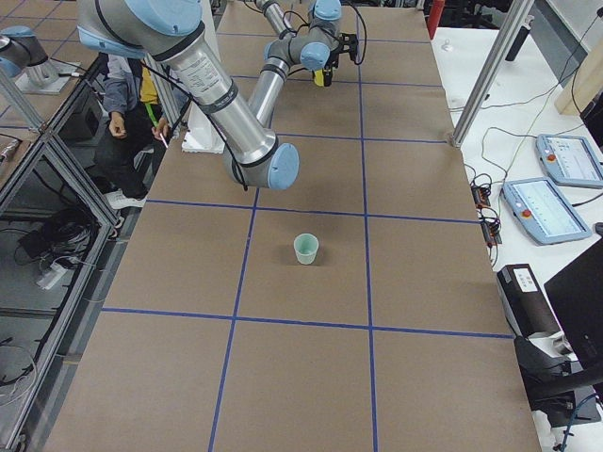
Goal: Transfer and stack yellow cup on green cup
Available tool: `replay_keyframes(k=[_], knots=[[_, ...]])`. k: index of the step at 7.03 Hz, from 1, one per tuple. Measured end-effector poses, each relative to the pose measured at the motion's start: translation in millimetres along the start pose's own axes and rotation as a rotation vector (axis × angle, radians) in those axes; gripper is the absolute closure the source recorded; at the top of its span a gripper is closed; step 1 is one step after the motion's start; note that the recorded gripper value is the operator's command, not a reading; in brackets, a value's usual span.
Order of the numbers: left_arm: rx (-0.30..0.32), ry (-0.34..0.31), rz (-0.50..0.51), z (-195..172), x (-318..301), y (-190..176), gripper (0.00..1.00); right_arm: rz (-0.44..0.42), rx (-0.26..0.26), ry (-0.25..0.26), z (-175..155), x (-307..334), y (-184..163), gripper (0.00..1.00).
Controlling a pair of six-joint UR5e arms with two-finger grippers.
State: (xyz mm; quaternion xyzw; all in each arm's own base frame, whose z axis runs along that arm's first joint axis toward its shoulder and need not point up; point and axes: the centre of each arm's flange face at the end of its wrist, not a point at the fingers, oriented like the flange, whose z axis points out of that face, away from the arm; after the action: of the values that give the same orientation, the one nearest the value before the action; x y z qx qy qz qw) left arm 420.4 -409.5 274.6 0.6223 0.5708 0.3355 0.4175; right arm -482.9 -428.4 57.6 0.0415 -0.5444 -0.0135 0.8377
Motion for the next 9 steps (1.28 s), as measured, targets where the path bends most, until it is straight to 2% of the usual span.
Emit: replay_keyframes(k=[2, 4, 5, 6, 7, 9], knots=[[-0.001, 0.000, -0.001, -0.6, 0.1, 0.9, 1.00, -0.007, 0.004, 0.008, 9.4, -3.4, 9.1, 0.67], [-0.001, 0.002, 0.000, -1.3, 0.6, 1.6, 0.99, -0.012, 0.003, 0.007, 11.1, -6.4, 12.7, 1.00], [-0.001, 0.002, -0.001, -1.9, 1.1, 2.2, 0.54, -0.016, 0.003, 0.001, 9.0, -8.7, 13.4, 1.00], [0.004, 0.004, 0.001, -2.4, 1.8, 1.8, 0.32, -0.023, 0.004, -0.004, 6.8, -10.5, 14.5, 1.00], [0.015, 0.008, 0.007, -3.4, 3.2, 1.2, 0.00, -0.029, 0.004, -0.008, 5.3, -11.4, 15.2, 1.00], [0.032, 0.027, 0.003, -1.6, 10.8, 3.4, 0.00, -0.031, 0.003, -0.009, 4.7, -11.2, 15.4, 1.00]])
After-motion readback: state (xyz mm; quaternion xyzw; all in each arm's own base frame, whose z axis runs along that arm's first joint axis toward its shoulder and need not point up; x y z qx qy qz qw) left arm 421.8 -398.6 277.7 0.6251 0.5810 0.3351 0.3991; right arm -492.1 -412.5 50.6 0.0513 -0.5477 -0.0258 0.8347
